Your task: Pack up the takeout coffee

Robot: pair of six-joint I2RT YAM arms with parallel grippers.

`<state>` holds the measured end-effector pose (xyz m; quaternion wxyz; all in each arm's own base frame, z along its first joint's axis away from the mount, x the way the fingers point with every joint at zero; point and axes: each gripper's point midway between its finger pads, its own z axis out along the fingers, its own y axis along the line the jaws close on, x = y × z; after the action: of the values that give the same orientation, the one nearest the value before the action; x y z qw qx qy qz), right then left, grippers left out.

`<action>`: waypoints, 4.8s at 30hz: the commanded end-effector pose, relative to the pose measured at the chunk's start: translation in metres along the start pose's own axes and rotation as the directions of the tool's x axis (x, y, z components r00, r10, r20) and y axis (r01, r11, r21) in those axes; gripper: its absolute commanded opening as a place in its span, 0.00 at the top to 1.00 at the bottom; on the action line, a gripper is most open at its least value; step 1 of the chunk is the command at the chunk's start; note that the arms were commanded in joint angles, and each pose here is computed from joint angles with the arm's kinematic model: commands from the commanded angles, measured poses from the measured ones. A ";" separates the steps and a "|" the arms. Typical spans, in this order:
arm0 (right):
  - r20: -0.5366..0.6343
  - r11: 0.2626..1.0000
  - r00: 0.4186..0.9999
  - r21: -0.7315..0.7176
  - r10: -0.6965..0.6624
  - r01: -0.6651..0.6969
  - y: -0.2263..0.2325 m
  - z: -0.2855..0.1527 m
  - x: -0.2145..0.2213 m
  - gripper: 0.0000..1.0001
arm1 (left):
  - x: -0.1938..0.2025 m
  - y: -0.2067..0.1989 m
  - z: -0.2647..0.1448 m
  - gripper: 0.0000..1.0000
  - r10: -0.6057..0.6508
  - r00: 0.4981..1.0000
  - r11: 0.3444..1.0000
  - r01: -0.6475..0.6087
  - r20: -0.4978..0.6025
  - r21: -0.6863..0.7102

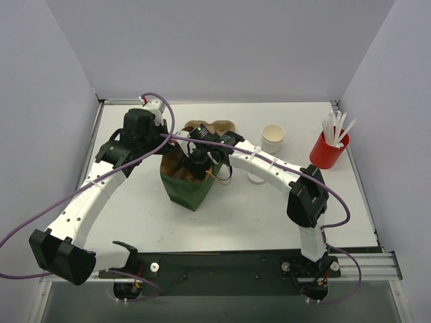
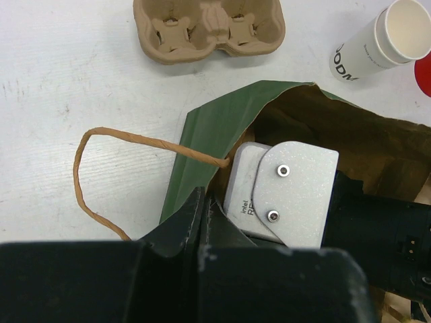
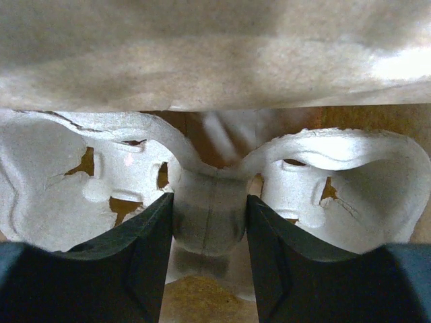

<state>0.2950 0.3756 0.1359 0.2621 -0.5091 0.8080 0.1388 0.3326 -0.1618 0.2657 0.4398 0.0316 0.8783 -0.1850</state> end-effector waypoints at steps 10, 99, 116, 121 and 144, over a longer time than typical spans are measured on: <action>-0.109 0.998 0.994 0.060 0.011 -0.004 -0.006 0.011 0.024 0.43 | -0.030 -0.041 -0.007 1.00 0.011 0.994 0.984 -0.030 0.106 0.175; 0.601 0.942 0.727 -0.257 0.331 -0.217 -0.015 -0.159 -0.132 0.16 | 0.001 -0.029 0.000 1.00 -0.198 0.979 0.978 0.200 -0.048 0.064; 0.461 0.622 0.633 0.202 0.621 -0.757 -0.072 -0.206 -0.031 0.21 | -0.016 -0.034 -0.008 1.00 -0.376 0.925 0.926 0.372 0.055 0.071; 0.412 0.580 0.627 0.249 0.661 -0.776 -0.068 -0.204 -0.012 0.37 | -0.016 -0.035 -0.007 1.00 -0.384 0.921 0.922 0.380 0.058 0.078; 0.213 0.567 0.651 0.346 0.728 -0.747 -0.042 -0.162 0.009 0.94 | -0.021 -0.059 -0.016 1.00 -0.373 0.926 0.922 0.363 0.058 0.131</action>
<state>0.2838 0.2882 0.2488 0.2829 -0.0631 0.9511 0.1066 0.3177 -0.1997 0.2700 0.3948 -0.1185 0.8669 -0.2804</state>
